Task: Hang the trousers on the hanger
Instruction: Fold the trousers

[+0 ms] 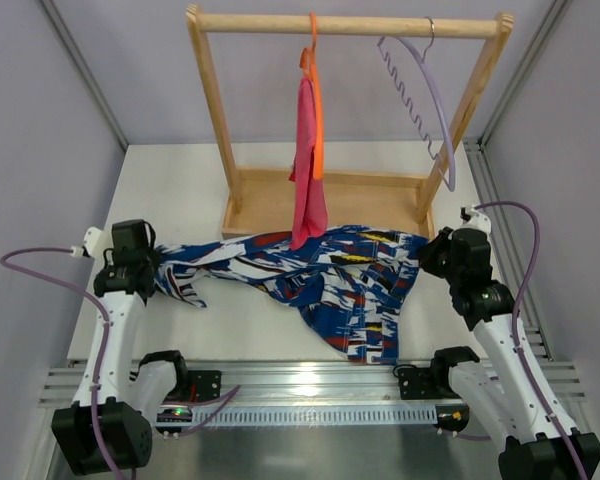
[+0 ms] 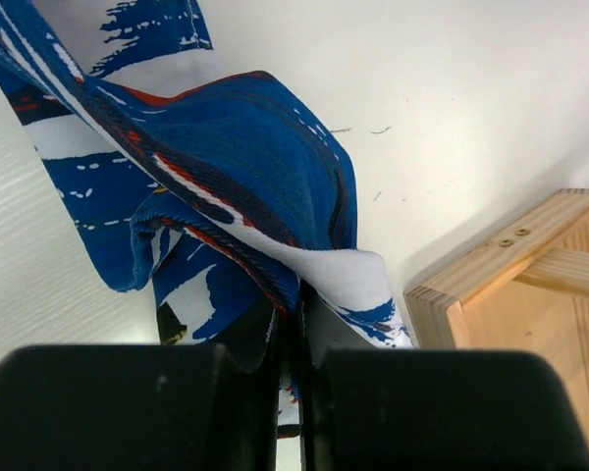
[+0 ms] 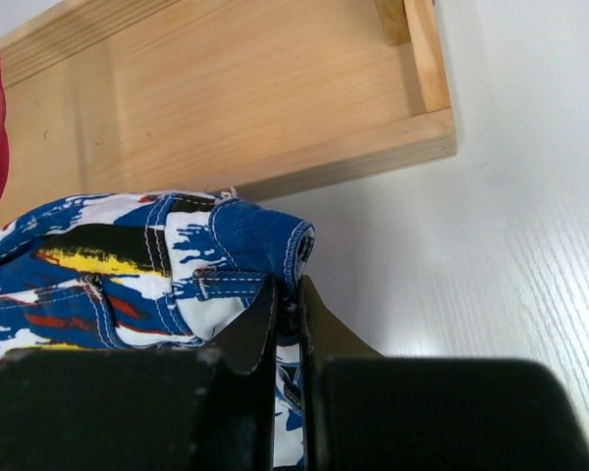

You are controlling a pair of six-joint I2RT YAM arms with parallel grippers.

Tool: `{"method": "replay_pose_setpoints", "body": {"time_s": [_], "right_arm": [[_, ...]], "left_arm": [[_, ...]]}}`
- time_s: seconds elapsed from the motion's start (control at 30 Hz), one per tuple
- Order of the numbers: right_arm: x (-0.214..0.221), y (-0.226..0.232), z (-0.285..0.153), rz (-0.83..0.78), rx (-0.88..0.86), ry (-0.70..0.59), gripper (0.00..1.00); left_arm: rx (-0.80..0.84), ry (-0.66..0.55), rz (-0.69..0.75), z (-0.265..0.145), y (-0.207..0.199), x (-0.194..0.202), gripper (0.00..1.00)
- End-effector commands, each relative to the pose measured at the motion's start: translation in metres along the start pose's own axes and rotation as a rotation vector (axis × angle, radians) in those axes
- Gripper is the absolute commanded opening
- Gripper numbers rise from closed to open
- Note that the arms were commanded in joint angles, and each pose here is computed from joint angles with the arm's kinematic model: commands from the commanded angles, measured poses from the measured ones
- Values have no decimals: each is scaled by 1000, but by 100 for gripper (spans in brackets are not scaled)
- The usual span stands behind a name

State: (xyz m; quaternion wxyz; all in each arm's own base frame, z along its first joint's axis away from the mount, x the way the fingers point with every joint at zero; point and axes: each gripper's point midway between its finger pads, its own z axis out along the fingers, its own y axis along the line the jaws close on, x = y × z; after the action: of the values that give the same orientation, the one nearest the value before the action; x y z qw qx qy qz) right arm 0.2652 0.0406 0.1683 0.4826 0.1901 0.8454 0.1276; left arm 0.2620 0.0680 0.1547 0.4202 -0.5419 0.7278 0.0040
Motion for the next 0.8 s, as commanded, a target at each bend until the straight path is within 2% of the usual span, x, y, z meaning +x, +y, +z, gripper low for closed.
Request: {"method": "replay_pose_setpoints", "body": {"time_s": [0.0, 0.03, 0.07, 0.1, 0.2, 0.3, 0.43, 0.6, 0.77], "right_arm": [[2, 6, -1, -14, -44, 1, 4], [3, 7, -2, -10, -54, 0, 4], [4, 9, -3, -4, -69, -5, 4], [4, 9, -4, -1, -72, -7, 4], [5, 7, -5, 4, -72, -12, 4], [6, 8, -6, 10, -75, -12, 4], [6, 8, -6, 10, -75, -16, 4], [4, 8, -6, 19, -79, -24, 4], [6, 17, -8, 18, -128, -17, 4]], "left_arm": [[22, -47, 33, 1, -11, -16, 4], [47, -33, 52, 1, -17, -15, 8], [92, -29, 97, 2, -28, -16, 24], [126, -17, 113, 1, -36, -15, 33], [158, 33, 149, 5, -51, -11, 50], [152, 102, 231, 12, -59, -3, 51], [109, 123, 236, 14, -56, -2, 47], [-35, 33, 136, 12, -17, -10, 51], [-48, -16, 37, -5, 0, -14, 52]]}}
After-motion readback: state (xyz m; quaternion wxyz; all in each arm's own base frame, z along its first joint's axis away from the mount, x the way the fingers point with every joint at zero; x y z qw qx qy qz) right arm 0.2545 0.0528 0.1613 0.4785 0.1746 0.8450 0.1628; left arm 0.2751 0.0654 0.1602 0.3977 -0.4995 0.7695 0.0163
